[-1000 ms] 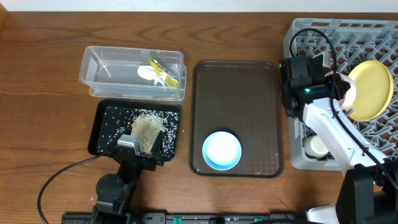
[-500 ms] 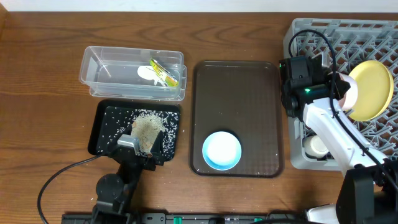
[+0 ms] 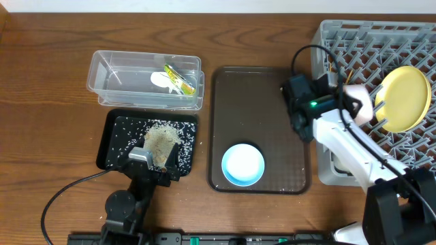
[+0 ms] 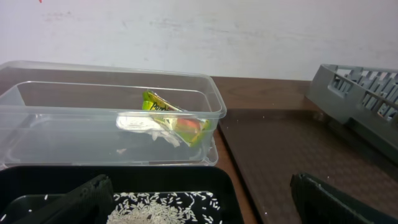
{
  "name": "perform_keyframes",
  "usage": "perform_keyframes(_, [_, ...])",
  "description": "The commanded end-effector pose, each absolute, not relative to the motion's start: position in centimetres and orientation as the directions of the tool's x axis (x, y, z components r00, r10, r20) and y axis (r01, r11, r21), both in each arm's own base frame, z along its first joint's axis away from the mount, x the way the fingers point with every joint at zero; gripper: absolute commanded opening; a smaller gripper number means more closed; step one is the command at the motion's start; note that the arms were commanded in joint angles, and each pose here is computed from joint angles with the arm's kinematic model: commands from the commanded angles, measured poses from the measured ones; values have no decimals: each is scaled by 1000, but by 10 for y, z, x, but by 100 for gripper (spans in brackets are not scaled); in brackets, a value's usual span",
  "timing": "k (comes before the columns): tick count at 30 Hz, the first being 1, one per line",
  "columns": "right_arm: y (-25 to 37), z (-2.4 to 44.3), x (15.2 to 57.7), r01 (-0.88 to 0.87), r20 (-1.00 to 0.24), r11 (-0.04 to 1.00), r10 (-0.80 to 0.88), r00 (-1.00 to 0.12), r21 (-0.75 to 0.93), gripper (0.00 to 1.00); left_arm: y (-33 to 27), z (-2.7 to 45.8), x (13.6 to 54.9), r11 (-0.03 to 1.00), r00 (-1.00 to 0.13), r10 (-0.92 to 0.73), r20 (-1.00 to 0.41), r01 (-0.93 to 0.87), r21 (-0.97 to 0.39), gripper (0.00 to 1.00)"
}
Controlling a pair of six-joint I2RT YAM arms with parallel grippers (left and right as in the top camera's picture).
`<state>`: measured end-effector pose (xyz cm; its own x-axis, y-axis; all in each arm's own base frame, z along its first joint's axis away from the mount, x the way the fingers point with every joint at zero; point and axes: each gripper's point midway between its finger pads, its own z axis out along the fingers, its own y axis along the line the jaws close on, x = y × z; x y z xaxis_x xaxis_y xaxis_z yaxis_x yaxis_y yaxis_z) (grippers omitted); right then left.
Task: Sort waste into correct bins and load items into the dishwasher rack
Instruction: 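Release the pink bowl and move the right gripper to the blue bowl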
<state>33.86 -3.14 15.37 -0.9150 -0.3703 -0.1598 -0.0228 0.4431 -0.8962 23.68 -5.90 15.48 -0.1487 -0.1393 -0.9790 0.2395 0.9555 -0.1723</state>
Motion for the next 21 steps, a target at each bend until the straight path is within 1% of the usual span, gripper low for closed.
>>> perform_keyframes(1, [-16, 141, 333, 43, -260, 554, -319, -911, -832, 24, -57, 140, 238, 961, -176, -121, -977, 227, -160, 93])
perform_keyframes(4, [0, 130, 327, 16, -274, 640, -306, -912, -769, 25, -57, 140, 238, 961, -177, -121, -977, 227, -160, 93])
perform_keyframes(8, [19, 125, 320, 4, -305, 725, -285, -908, -689, 30, -57, 140, 238, 961, -176, -121, -977, 227, -160, 93])
perform_keyframes(11, [40, 125, 314, -7, -347, 802, -267, -899, -597, 39, -57, 140, 238, 961, -176, -121, -977, 227, -160, 93])
perform_keyframes(13, [61, 126, 309, -49, -371, 861, -269, -889, -507, 44, -57, 140, 238, 961, -177, -121, -977, 227, -160, 93])
perform_keyframes(15, [84, 128, 304, -101, -391, 907, -274, -879, -410, 46, -57, 140, 238, 961, -176, -121, -977, 227, -160, 93])
perform_keyframes(17, [117, 129, 294, -180, -407, 947, -280, -869, -267, 49, -57, 140, 238, 961, -176, -121, -977, 227, -160, 93])
perform_keyframes(19, [152, 129, 280, -272, -402, 958, -286, -870, -92, 50, -57, 140, 238, 961, -177, -121, -977, 227, -160, 93])
perform_keyframes(21, [184, 127, 264, -351, -373, 934, -304, -877, 64, 51, -57, 140, 238, 961, -177, -121, -977, 227, -160, 93])
